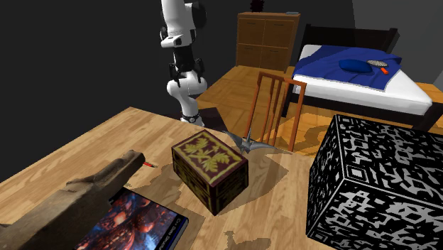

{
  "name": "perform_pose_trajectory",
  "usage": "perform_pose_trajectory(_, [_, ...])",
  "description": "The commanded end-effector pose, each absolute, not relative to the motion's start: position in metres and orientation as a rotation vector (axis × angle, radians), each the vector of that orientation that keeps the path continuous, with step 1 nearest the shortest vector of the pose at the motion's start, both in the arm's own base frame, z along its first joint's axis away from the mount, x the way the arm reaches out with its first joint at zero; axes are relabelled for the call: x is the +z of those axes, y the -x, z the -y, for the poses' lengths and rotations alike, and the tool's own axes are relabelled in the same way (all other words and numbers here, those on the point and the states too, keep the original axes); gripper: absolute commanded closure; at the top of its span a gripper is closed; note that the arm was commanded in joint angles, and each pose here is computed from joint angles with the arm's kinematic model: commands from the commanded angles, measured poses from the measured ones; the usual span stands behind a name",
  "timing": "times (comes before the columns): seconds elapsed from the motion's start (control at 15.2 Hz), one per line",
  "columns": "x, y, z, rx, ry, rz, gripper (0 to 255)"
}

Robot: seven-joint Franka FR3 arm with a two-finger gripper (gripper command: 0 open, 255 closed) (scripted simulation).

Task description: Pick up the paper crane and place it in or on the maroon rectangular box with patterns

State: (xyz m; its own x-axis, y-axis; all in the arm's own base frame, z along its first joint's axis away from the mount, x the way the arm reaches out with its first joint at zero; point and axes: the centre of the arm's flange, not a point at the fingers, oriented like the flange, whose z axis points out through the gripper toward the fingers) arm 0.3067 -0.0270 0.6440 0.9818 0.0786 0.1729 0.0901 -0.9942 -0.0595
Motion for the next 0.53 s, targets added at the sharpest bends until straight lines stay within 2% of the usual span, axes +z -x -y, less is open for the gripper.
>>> perform_pose_trajectory(0.0, [0.644, -0.307, 0.027, -0.263, 3.06, 0.13, 0])
perform_pose_trajectory(0.46, [0.593, -0.372, -0.015, -0.252, 3.038, 0.388, 0])
